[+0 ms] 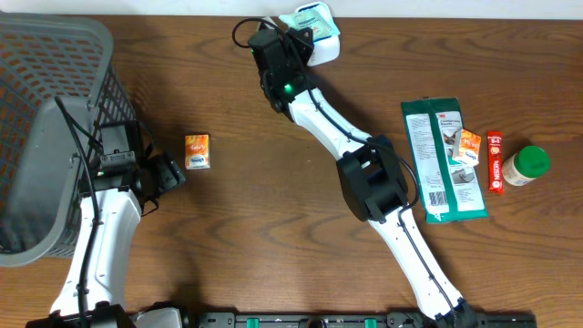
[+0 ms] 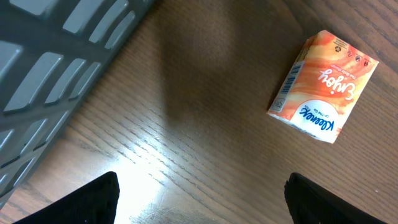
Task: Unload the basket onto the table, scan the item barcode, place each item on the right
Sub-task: 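Carry the light-blue wipes packet up to the white scanner with the right gripper, then move the wipes packet right and set it on the glove pack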
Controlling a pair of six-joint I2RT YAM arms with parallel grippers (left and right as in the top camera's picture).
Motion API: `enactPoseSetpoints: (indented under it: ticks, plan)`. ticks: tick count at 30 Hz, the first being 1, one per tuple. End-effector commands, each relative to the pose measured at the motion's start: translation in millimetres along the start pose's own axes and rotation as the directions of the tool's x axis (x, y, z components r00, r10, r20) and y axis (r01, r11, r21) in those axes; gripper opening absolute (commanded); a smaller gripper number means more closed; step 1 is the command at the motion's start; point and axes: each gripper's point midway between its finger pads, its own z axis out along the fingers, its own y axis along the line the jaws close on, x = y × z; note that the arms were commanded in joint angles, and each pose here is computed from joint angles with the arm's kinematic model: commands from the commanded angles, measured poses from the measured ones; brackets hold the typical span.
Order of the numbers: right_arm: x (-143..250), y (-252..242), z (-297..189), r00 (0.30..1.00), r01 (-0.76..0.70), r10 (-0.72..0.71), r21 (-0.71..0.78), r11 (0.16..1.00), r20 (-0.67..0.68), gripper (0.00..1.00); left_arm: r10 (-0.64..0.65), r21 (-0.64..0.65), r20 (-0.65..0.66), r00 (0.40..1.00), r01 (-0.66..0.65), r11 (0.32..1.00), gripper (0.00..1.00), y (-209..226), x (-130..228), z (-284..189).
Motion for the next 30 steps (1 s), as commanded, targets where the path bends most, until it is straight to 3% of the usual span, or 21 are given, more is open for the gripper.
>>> enactPoseSetpoints:
  ticks: [1,10,13,15,19,22,25,30]
  plan:
    - [-5,-5,1,1.000,-0.022,0.021,0.013,1.000,0.019,0.01,-0.018,-0.013,0.009,1.000,0.018,1.000,0.86,3,-4,0]
    - [-28,-104,-39,0.976,-0.212,0.207,0.075,0.974,0.074,0.01,-0.018,-0.013,0.009,1.000,0.018,1.000,0.86,3,-4,0]
    - [-32,-142,-76,0.961,-0.258,0.259,-0.018,0.966,0.095,0.01,-0.018,-0.013,0.009,1.000,0.018,1.000,0.86,3,-4,0]
    - [-28,-152,-107,0.953,-0.266,0.287,-0.184,0.946,0.101,0.01,-0.018,-0.013,0.009,1.000,0.018,1.000,0.86,3,-4,0]
    - [9,-163,-172,0.920,-0.339,0.393,-0.519,0.784,-0.008,0.01,-0.018,-0.013,0.009,1.000,0.018,1.000,0.86,3,-4,0]
    - [57,-162,-223,0.916,-0.362,0.370,-0.721,0.591,-0.156,0.01,-0.018,-0.013,0.009,1.000,0.018,1.000,0.86,3,-4,0]
    - [104,-156,-252,0.911,-0.405,0.278,-0.795,0.451,-0.306,0.01,-0.018,-0.013,0.009,1.000,0.018,1.000,0.86,3,-4,0]
    - [159,-140,-257,0.882,-0.461,0.107,-0.791,0.402,-0.459,0.01,-0.018,-0.013,0.009,1.000,0.018,1.000,0.86,3,-4,0]
